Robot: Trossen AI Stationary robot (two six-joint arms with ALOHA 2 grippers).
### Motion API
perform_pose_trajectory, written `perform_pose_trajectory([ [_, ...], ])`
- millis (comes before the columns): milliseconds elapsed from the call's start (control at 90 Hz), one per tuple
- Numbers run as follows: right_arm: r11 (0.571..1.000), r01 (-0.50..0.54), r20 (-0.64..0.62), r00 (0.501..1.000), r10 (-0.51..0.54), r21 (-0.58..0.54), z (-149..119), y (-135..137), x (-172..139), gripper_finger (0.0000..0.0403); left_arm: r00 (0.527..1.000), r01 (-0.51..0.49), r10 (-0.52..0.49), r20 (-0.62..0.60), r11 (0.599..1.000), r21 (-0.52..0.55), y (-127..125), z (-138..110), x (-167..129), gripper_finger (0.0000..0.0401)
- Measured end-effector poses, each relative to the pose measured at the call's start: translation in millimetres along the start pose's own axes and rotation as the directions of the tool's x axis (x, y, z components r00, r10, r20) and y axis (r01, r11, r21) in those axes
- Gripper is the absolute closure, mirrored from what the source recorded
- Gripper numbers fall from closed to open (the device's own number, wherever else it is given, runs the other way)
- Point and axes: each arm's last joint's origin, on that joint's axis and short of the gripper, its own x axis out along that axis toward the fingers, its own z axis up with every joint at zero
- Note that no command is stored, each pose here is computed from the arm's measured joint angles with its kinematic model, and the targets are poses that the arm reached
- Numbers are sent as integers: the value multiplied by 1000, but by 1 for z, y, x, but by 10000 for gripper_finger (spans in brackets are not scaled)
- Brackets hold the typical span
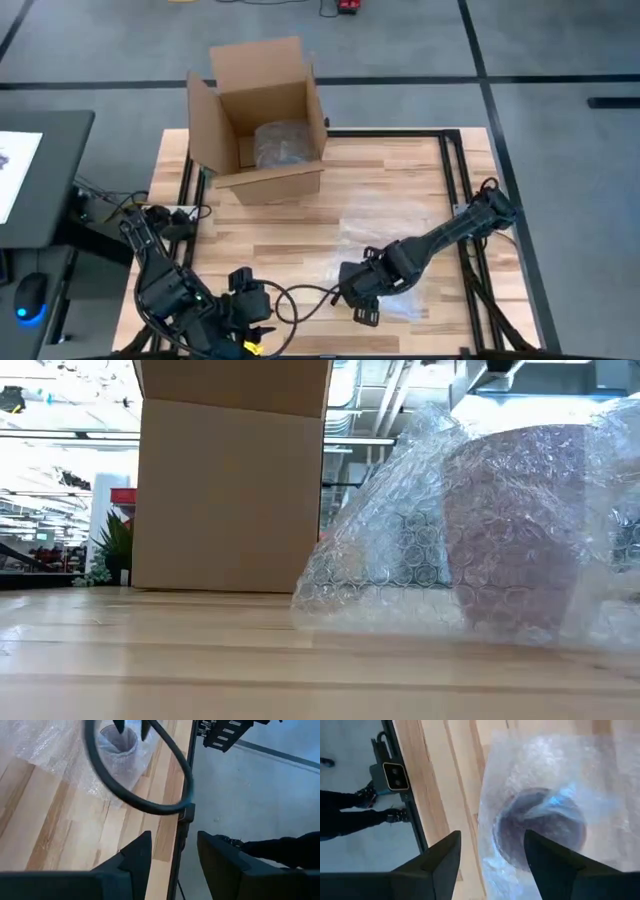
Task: Wrap mug
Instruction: Wrap the purple mug with the bubble wrap
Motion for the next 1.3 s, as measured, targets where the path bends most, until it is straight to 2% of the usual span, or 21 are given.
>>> perform_pose_trajectory([
  [122, 999, 33, -19, 999, -33, 29, 4, -8, -20, 204, 1000, 4, -4, -1, 1000, 16, -1, -2, -1, 262],
  [211, 993, 91, -7, 996, -91, 69, 8, -25, -37, 208, 1000, 5, -5, 3, 999, 36, -3, -4, -3, 262],
  [389, 941, 298, 20, 952, -305, 159, 13, -83, -68, 206, 1000, 6, -7, 8, 998, 62, -5, -7, -4, 262],
  [467, 913, 345, 29, 933, -360, 217, 10, -115, -71, 203, 1000, 4, -5, 10, 998, 61, -5, -7, -4, 262],
  [567, 879, 347, 11, 929, -371, 327, -1, -163, -54, 197, 1000, -4, 3, 10, 998, 65, -4, -7, -4, 262],
  [667, 857, 243, 24, 958, -284, 455, -19, -209, -25, 190, 999, -31, 30, 17, 997, 68, -1, -6, -3, 262],
  [778, 803, 163, 40, 973, -226, 573, -40, -251, 4, 180, 998, -55, 54, 24, 998, 42, 6, 3, 1, 262],
  [911, 739, 178, 8, 971, -240, 649, -58, -283, 32, 173, 996, -92, 92, 17, 995, 46, 24, 24, 12, 262],
  [1100, 671, 242, -36, 951, -306, 701, -66, -313, 62, 177, 992, -128, 128, -12, 992, 18, 62, 59, 23, 262],
  [1167, 679, 235, -20, 951, -310, 696, -63, -320, 71, 180, 989, -146, 146, -15, 989, 11, 75, 69, 26, 262],
  [1244, 737, 227, -5, 957, -291, 637, -58, -325, 82, 189, 987, -163, 163, -14, 987, 0, 88, 80, 31, 262],
  [1300, 753, 239, -18, 957, -289, 612, -54, -328, 87, 201, 984, -175, 175, -17, 984, -7, 97, 86, 33, 262],
])
